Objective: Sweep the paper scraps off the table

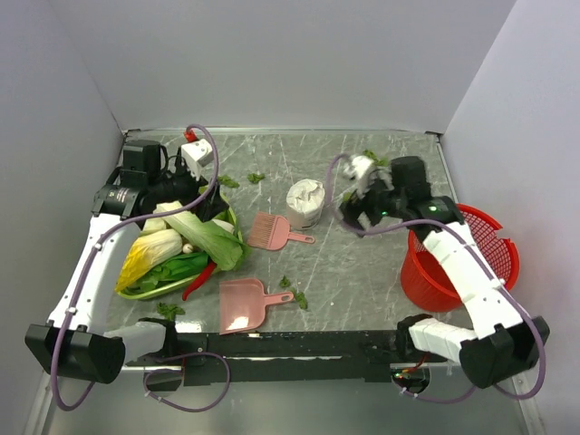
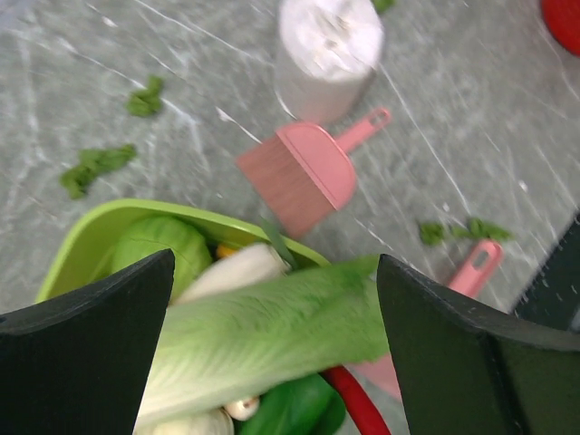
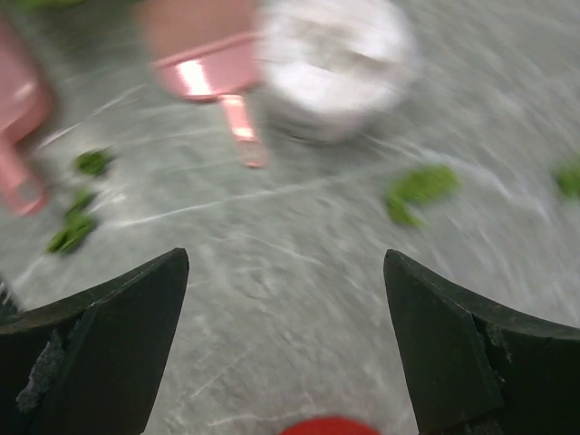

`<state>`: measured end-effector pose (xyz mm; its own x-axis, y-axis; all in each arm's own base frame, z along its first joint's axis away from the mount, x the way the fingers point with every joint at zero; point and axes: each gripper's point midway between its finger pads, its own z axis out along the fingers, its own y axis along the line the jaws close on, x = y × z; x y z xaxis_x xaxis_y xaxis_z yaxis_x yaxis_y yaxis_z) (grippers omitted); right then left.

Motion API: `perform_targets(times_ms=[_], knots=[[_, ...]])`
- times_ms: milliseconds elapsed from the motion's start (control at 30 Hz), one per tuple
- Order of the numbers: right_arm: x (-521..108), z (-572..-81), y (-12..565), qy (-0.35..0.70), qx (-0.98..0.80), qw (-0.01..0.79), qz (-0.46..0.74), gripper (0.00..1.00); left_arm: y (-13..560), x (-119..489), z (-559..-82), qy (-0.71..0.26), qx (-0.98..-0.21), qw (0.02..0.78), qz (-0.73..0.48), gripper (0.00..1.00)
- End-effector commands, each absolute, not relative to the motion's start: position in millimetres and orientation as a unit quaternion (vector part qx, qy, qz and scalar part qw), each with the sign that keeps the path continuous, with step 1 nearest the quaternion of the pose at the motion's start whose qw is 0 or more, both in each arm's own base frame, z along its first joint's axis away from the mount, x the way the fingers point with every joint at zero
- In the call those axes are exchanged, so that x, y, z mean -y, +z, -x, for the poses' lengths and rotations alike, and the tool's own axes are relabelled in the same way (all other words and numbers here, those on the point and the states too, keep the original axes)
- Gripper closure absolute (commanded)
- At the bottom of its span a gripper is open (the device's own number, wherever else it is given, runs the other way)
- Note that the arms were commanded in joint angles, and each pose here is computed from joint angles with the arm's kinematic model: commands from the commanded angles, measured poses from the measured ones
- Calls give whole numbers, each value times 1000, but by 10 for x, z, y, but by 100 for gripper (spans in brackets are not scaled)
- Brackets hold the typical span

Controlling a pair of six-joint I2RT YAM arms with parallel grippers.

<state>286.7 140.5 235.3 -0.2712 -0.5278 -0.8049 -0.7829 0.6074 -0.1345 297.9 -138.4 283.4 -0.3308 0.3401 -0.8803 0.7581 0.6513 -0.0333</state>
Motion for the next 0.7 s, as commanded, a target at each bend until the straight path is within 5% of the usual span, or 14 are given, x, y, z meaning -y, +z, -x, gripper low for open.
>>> perform_targets(times_ms=[0,300,667], knots=[[-1979,-2423,2235,216,-689,381,577,7,2875,1436,-2624,-249,-769,432,-399,4],[-2839,-2465,1826,258,-656,349,617,23,2815,1098,-2504,-143,-786,447,-403,4],[-3056,-2953,1178,232,-695,286,618,49,2742,1033,-2478,-129,-793,447,-393,3]])
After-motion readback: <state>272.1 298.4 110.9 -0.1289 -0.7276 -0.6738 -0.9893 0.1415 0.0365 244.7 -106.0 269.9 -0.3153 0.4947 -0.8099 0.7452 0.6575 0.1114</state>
